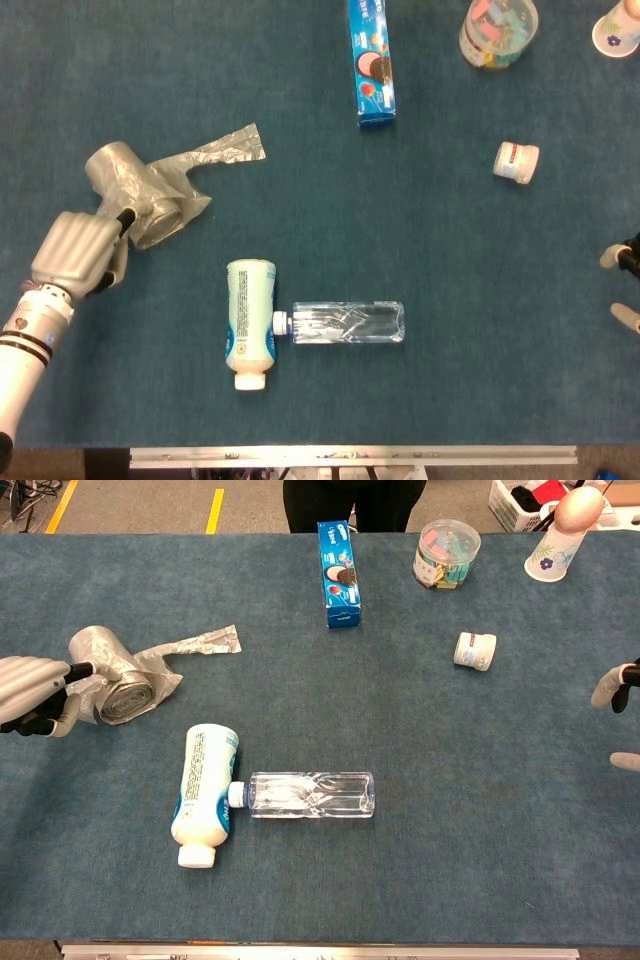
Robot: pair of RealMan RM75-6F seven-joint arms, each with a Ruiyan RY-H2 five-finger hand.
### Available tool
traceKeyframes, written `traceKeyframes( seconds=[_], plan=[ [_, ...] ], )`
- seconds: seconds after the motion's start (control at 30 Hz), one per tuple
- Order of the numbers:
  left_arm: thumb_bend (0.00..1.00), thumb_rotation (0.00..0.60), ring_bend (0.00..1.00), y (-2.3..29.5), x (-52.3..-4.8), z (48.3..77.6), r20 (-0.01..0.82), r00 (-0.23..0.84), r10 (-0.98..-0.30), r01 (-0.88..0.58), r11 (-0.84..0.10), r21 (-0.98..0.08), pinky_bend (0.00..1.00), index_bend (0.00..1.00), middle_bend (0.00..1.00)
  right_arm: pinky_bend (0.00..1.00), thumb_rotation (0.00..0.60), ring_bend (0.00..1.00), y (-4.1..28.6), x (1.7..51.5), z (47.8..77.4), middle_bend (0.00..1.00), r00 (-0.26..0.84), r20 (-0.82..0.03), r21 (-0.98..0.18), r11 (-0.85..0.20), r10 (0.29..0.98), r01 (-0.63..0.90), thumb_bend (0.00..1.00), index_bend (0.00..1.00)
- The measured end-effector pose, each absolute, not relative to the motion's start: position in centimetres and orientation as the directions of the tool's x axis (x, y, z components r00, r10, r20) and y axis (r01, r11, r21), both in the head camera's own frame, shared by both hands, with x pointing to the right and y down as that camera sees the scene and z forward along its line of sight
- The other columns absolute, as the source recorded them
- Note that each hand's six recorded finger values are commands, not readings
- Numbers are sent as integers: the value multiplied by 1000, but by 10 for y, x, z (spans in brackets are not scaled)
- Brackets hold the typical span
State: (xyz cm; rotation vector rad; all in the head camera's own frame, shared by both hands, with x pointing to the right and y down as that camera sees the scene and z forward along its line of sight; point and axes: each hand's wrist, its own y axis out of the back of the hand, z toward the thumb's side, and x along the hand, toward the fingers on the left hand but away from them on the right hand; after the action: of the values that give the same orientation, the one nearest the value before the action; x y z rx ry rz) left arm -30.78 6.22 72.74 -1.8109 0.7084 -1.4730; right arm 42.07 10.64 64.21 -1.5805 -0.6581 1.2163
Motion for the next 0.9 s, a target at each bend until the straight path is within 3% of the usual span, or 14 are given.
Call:
traceKeyframes(
  seconds=[0.13,0.27,0.33,0.43,0.5,0.67,0.9],
  plan=[
    [904,600,806,56,-303,712,553,230,-801,-34,-575,-818,879,168,986,488,600,365,106,421,641,542,347,-381,-924,-354,857,-143,0,444],
    [729,600,726,53,-302,691,483,244,-841,-76,-513,-855,847,149,902,487,600,365,106,421,641,542,346,-381,-925,-353,857,-143,0,444],
    [625,600,677,53,-304,681,448,246,-860,-97,-481,-871,828,147,820,487,600,365,106,421,641,542,346,-382,-924,-354,857,-144,0,444],
    [506,600,582,56,-312,666,392,226,-892,-134,-427,-894,766,147,621,488,600,365,106,422,641,542,344,-382,-924,-353,858,-147,0,444],
    [431,600,483,62,-321,656,358,208,-910,-146,-390,-909,652,149,490,488,600,365,106,422,640,542,341,-381,-925,-351,859,-149,0,444],
    [403,600,361,83,-343,641,313,169,-934,-112,-334,-936,505,234,379,487,600,365,108,421,637,542,337,-367,-930,-333,867,-155,0,444],
    [403,600,345,102,-362,625,276,121,-953,-58,-285,-957,453,313,366,487,600,365,106,422,641,542,330,-379,-925,-344,864,-161,0,444]
  ],
)
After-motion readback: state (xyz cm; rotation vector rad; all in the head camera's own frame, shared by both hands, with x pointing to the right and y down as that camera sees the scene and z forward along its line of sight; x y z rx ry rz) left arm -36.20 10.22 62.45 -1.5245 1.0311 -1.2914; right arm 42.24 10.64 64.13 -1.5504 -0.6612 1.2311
